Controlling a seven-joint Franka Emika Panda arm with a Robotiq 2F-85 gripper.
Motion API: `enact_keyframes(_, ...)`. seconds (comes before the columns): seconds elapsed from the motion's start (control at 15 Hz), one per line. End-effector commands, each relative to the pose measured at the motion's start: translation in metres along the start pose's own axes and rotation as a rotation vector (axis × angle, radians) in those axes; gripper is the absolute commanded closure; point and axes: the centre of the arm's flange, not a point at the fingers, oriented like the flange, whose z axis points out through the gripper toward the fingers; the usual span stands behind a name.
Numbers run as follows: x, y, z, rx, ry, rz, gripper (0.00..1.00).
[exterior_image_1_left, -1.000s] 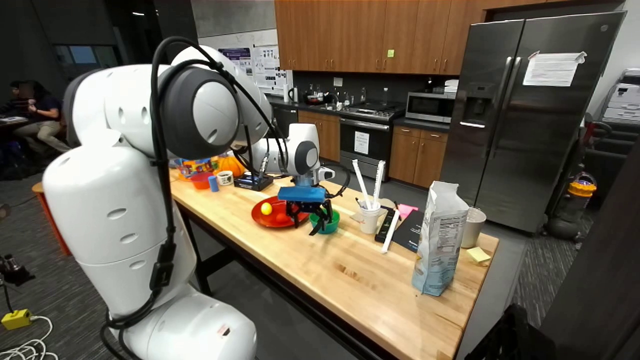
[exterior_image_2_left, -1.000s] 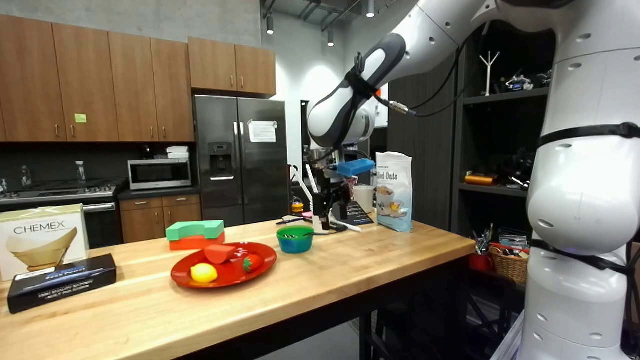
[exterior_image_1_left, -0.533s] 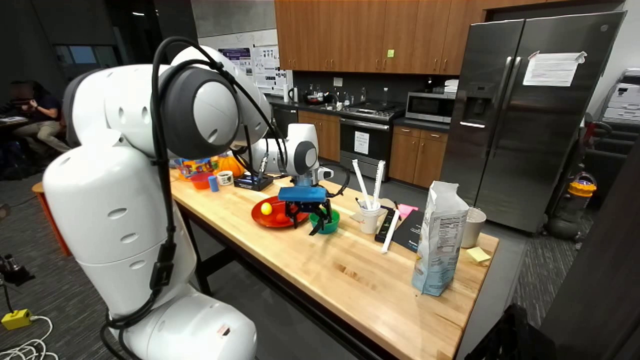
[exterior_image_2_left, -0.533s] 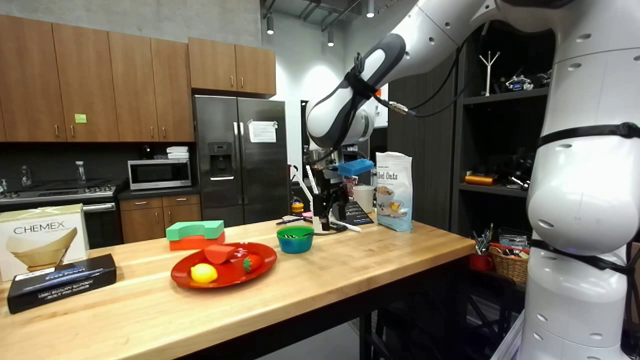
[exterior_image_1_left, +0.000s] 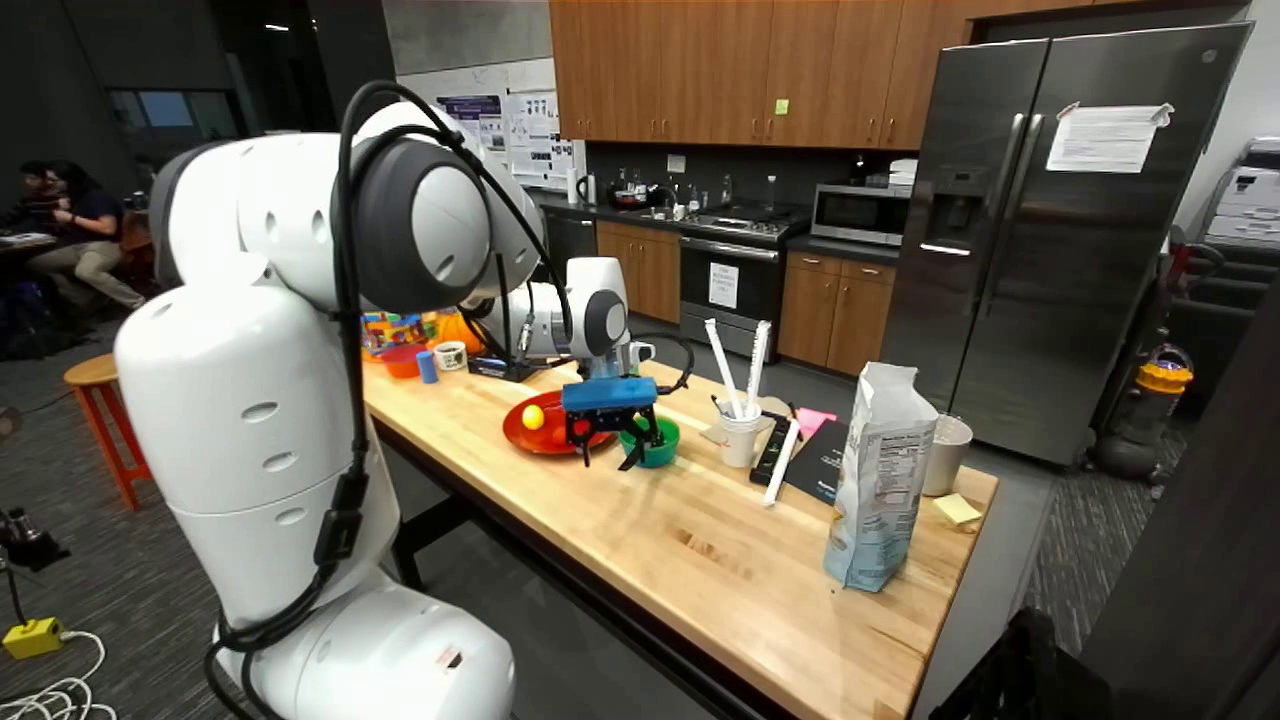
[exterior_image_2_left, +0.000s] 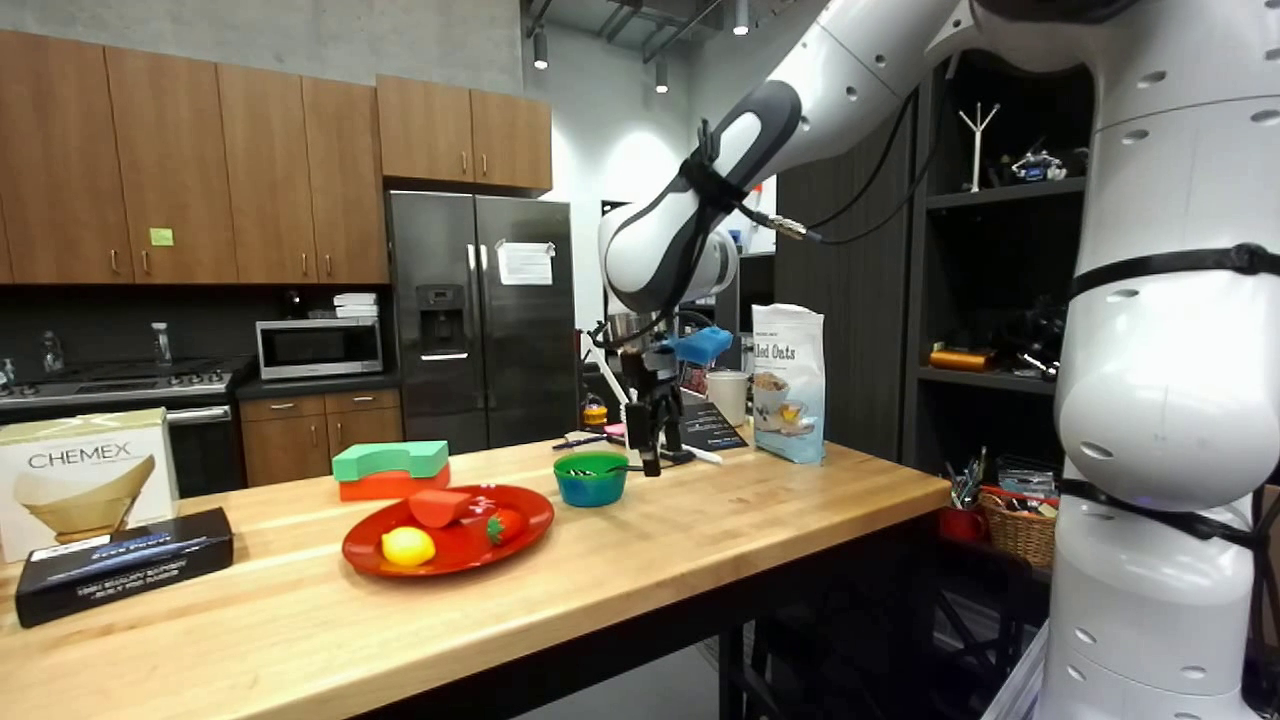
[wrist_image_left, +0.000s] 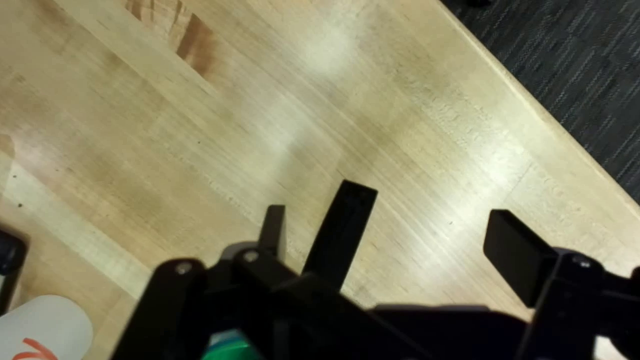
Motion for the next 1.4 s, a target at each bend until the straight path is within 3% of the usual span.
enact_keyframes(0.0,0.007,0.014,0.009,-0.022,-0.008,-0.003,0.00)
enact_keyframes(1.07,0.013,0.043,0.024,0.081,0.007,0.079,0.00)
enact_keyframes(1.13,0.014,0.043,0.025,0.080,0.008,0.077,0.02)
enact_keyframes(1.2,0.014,0.043,0.024,0.077,0.006,0.077,0.26)
enact_keyframes(1.33,0.015,0.042,0.024,0.071,0.002,0.076,0.29)
